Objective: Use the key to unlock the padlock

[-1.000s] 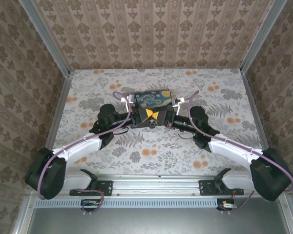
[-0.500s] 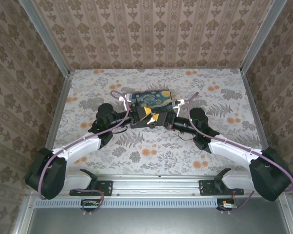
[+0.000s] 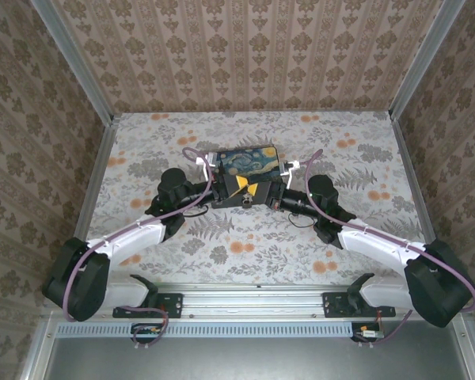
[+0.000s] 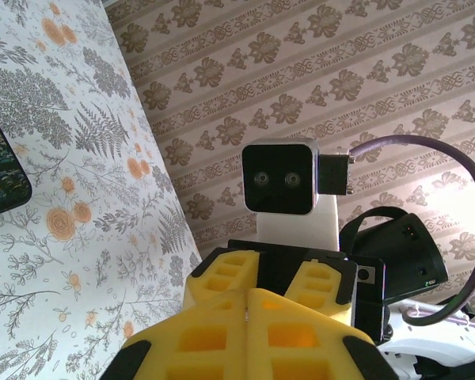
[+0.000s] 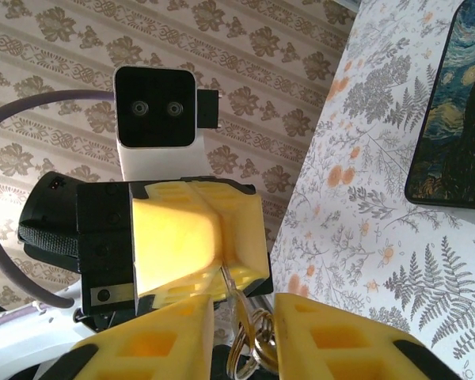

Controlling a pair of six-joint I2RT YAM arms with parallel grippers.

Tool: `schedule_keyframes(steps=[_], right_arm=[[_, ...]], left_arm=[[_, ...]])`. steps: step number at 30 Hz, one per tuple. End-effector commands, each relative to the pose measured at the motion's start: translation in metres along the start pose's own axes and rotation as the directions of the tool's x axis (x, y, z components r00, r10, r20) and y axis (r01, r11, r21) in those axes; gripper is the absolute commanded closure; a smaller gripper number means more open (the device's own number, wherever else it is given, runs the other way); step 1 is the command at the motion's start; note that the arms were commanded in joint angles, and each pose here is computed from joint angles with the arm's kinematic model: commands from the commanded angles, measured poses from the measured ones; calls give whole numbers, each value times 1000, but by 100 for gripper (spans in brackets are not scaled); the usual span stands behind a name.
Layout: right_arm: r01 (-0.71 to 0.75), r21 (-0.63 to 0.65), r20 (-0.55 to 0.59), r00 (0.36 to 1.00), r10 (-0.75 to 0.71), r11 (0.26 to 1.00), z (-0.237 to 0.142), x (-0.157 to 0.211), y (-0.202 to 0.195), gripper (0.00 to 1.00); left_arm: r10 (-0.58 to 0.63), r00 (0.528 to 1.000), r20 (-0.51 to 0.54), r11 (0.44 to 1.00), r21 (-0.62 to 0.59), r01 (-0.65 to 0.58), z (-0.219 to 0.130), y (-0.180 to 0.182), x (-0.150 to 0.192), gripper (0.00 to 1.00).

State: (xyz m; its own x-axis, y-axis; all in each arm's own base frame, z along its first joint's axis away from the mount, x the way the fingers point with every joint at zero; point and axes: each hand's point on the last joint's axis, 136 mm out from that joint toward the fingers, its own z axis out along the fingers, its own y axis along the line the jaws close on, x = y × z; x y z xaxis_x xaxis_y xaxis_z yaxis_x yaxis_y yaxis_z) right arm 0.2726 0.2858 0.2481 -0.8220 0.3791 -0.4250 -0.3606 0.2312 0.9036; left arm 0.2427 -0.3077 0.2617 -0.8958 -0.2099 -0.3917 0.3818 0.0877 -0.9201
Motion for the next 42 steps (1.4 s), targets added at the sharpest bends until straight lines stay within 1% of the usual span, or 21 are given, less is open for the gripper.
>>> schedule_keyframes(steps=[1,5,12,14,15,16,18,20,22,24,25,26,28,32,33,35,36,38,39,40,42], right_arm=[[43,-35,28,999,-42,998,-3,-8,16,76],[35,-28,28,999,-35,999,-5,-6,12,80],[48,-42,27,999,-47,998,-5,-5,15,95],[51,-40,28,998,-50,998,-5,-4,14,97],[52,-33,31,998,-51,998,-6,-4,12,98],[51,-19,30,998,-50,999,-7,-4,9,99],[58,9,31,998,-58,998,-10,-2,3,99],[58,56,27,998,-59,997,-14,-1,-8,99],[55,121,24,998,-58,991,-21,-1,-24,99],[42,189,20,999,-46,981,-32,-2,-42,99],[32,228,21,999,-38,973,-39,-4,-53,99],[25,250,22,999,-32,968,-44,-6,-61,99],[-2,306,44,999,-12,952,-60,-12,-79,98],[-16,421,56,998,-8,907,-83,-19,-107,98],[-10,444,45,999,-11,896,-85,-19,-112,98],[-6,449,36,999,-11,893,-85,-20,-114,98],[-3,441,36,999,-14,897,-84,-21,-112,98],[4,435,39,999,-23,900,-85,-23,-108,98],[9,435,42,999,-31,901,-85,-24,-107,98],[14,432,43,998,-36,902,-86,-24,-105,98],[22,425,47,998,-47,905,-87,-26,-101,97]], left_arm=[[33,999,-1,998,47,-33,2,-14,-2,100],[36,999,7,998,47,-36,0,-14,-5,100],[27,1000,-6,999,40,-27,1,-11,-2,100],[21,1000,-9,999,35,-21,1,-8,0,100],[18,1000,-4,999,29,-18,1,-6,0,93],[17,1000,-2,1000,19,-17,1,-4,0,82],[20,1000,3,1000,-4,-20,-1,0,-1,76],[25,999,20,998,-64,-23,-7,9,-3,54],[48,998,49,980,-194,-38,-20,28,-7,36],[109,993,47,931,-356,-85,-37,47,-7,30],[149,989,20,888,-442,-125,-45,57,-2,28],[185,983,-11,836,-524,-163,-53,67,1,26],[236,967,-95,696,-677,-237,-69,90,15,22],[224,957,-182,529,-802,-277,-70,132,44,21],[237,945,-227,481,-817,-317,-64,139,50,21],[273,916,-294,338,-862,-377,-57,146,51,19],[287,904,-316,293,-870,-397,-51,150,51,18],[294,904,-309,272,-880,-390,-38,159,49,17],[293,905,-309,286,-875,-391,-28,164,51,16],[295,907,-300,280,-880,-383,-23,167,49,17],[318,899,-301,234,-894,-382,-15,174,46,17]])
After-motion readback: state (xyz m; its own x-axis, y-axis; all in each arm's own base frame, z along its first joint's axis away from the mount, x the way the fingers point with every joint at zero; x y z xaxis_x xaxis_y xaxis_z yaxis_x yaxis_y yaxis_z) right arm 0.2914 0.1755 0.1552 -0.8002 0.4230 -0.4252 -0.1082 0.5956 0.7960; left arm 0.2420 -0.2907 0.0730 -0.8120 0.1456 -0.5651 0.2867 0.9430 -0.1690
